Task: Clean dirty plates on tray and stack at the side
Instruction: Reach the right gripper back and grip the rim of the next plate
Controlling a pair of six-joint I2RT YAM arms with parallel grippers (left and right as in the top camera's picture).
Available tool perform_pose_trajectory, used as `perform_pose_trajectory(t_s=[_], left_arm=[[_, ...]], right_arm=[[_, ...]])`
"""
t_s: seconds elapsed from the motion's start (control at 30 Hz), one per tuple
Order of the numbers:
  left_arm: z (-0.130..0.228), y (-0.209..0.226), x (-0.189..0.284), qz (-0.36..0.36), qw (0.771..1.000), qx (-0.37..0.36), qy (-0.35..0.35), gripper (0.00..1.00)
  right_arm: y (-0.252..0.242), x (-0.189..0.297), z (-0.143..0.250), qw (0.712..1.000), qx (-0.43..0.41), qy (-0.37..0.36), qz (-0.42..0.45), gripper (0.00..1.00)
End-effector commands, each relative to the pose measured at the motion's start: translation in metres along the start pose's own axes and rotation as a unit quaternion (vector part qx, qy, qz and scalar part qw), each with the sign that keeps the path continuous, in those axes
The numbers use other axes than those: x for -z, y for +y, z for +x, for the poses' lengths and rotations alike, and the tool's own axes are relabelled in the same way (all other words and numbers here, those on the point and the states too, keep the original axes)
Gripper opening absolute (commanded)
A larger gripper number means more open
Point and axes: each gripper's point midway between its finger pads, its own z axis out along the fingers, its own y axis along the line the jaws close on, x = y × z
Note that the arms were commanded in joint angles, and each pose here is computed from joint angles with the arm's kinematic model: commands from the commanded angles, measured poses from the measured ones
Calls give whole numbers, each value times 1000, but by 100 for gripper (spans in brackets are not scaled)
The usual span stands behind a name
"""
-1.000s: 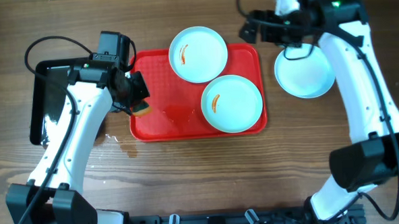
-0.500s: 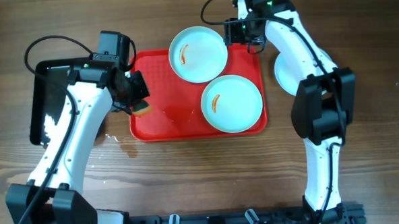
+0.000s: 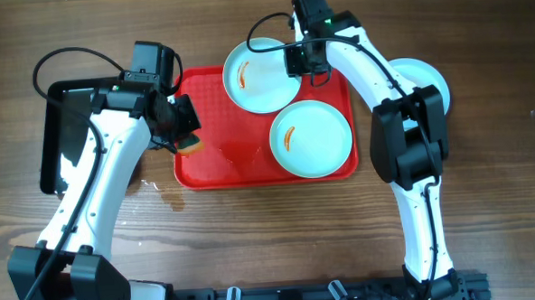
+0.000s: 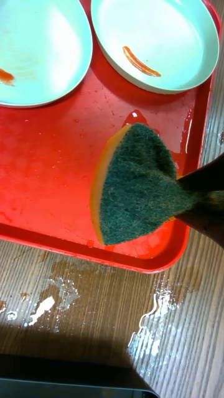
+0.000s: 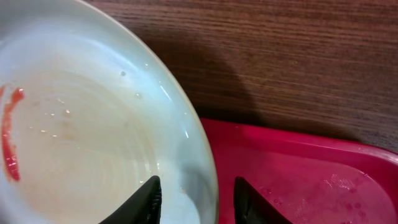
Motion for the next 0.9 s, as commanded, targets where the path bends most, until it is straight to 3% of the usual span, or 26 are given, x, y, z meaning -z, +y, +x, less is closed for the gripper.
perform_pose_trajectory(t_s=[0.0, 0.1, 0.2, 0.37, 0.5, 0.87], left_arm=[[-3, 1, 6, 1, 1000, -5, -12, 4], [-3, 1, 6, 1, 1000, -5, -12, 4], [-4, 1, 6, 1, 1000, -5, -13, 4], [-4, 1, 6, 1, 1000, -5, -12, 4], [-4, 1, 6, 1, 1000, -5, -12, 4], [-4, 1, 6, 1, 1000, -5, -12, 4]], right_arm=[[-8, -8, 4, 1000, -8, 6, 25, 38], [-8, -8, 7, 1000, -8, 10, 26, 37], [-6, -8, 12, 999, -19, 20, 22, 25], [9, -19, 28, 999, -17, 47, -15, 17], [30, -20, 35, 998, -5, 58, -40, 4], [89, -20, 73, 993, 4, 103, -60, 4]])
